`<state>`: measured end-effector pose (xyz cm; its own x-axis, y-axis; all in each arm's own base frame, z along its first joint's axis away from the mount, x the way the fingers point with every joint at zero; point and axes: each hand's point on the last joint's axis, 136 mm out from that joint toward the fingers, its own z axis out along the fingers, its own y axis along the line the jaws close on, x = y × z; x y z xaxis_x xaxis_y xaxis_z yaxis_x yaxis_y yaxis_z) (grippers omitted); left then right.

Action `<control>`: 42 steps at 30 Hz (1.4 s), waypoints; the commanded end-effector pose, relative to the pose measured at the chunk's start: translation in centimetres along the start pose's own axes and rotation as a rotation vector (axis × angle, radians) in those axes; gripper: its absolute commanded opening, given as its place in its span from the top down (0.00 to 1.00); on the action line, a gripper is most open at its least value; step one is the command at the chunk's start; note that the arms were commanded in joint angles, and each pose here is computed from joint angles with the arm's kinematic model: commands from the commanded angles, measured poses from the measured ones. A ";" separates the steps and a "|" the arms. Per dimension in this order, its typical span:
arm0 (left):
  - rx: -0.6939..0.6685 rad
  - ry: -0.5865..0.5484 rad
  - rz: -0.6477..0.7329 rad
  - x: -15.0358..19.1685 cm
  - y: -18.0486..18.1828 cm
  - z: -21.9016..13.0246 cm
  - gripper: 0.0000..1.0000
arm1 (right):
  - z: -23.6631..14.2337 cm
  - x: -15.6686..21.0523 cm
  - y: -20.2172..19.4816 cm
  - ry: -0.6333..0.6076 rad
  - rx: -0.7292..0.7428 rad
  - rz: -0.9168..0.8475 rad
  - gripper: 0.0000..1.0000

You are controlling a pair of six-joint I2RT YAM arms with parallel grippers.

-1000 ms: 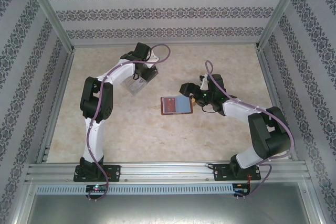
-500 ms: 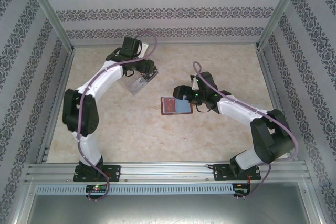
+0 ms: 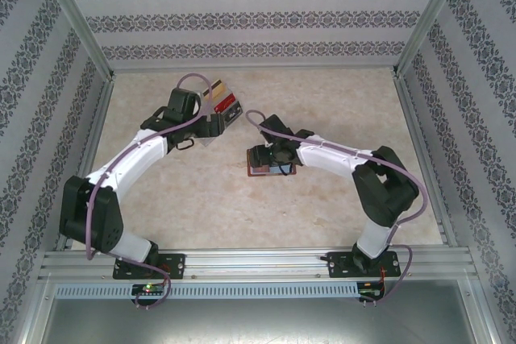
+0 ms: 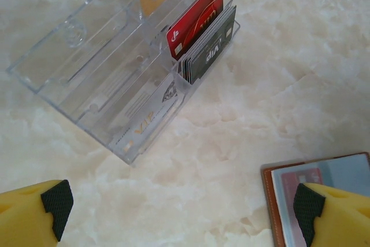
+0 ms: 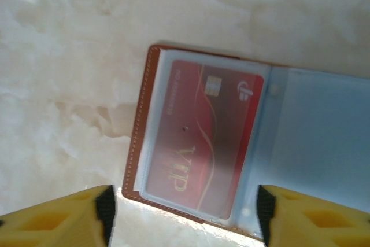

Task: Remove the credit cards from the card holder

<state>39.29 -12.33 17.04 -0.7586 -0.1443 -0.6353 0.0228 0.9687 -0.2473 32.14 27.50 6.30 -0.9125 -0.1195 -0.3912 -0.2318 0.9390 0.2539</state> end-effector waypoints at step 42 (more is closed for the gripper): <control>0.448 0.506 -0.360 11.4 -13.6 9.0 0.62 | 4.2 4.6 -6.2 0.185 0.136 0.094 0.76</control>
<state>35.22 -27.62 5.52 -0.9741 -0.2194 -0.0556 -0.1228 0.7188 -0.6843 32.47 24.66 1.74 -0.9556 -0.0855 -0.2820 -0.1483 0.9666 0.2092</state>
